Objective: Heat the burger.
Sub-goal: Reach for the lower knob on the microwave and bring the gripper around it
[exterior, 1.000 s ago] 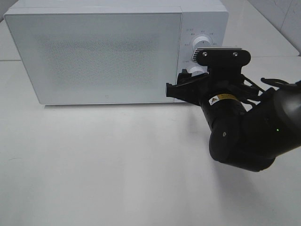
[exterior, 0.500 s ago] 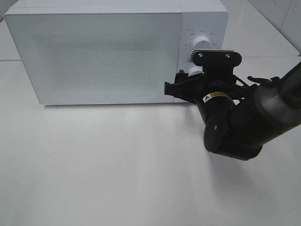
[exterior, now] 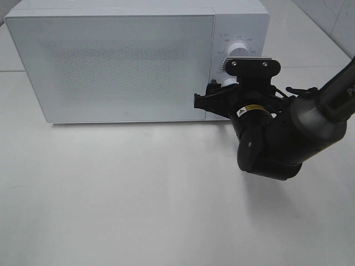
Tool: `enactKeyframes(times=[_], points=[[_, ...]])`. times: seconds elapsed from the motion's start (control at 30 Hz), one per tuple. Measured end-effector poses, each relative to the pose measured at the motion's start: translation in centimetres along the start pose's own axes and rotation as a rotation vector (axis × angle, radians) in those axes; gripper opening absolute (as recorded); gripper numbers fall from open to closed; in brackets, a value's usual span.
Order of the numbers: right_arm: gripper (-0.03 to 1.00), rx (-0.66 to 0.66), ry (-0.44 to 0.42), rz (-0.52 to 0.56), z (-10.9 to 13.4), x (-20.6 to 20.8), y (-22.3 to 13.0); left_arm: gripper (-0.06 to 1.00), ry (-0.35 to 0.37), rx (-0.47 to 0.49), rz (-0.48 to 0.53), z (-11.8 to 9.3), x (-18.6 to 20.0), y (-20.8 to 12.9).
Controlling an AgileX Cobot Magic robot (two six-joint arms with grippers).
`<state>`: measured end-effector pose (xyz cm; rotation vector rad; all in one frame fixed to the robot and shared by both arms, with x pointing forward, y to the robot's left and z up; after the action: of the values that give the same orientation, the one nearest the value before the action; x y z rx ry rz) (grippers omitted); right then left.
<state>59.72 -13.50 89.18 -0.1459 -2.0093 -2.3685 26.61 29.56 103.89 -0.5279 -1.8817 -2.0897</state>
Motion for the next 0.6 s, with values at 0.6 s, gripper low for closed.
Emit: enactKeyframes(times=[0.6], points=[[0.76, 0.003, 0.006, 0.007, -0.11, -0.41, -0.06, 0.99, 0.0, 0.0, 0.0, 0.0, 0.0, 0.0]])
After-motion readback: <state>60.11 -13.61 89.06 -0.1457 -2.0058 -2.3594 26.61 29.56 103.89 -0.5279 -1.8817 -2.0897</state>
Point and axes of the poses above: a point on each arm's last joint axis where the gripper is mounted, x pointing back along that axis away from the gripper, z along the wrist's bending axis when the last joint is at zero, y = z × x, the point moved 4 cm from there along -x, pointing out along that axis toward the gripper, and after that the axes turned 8 degrees about -x, right-handed, at the moved point
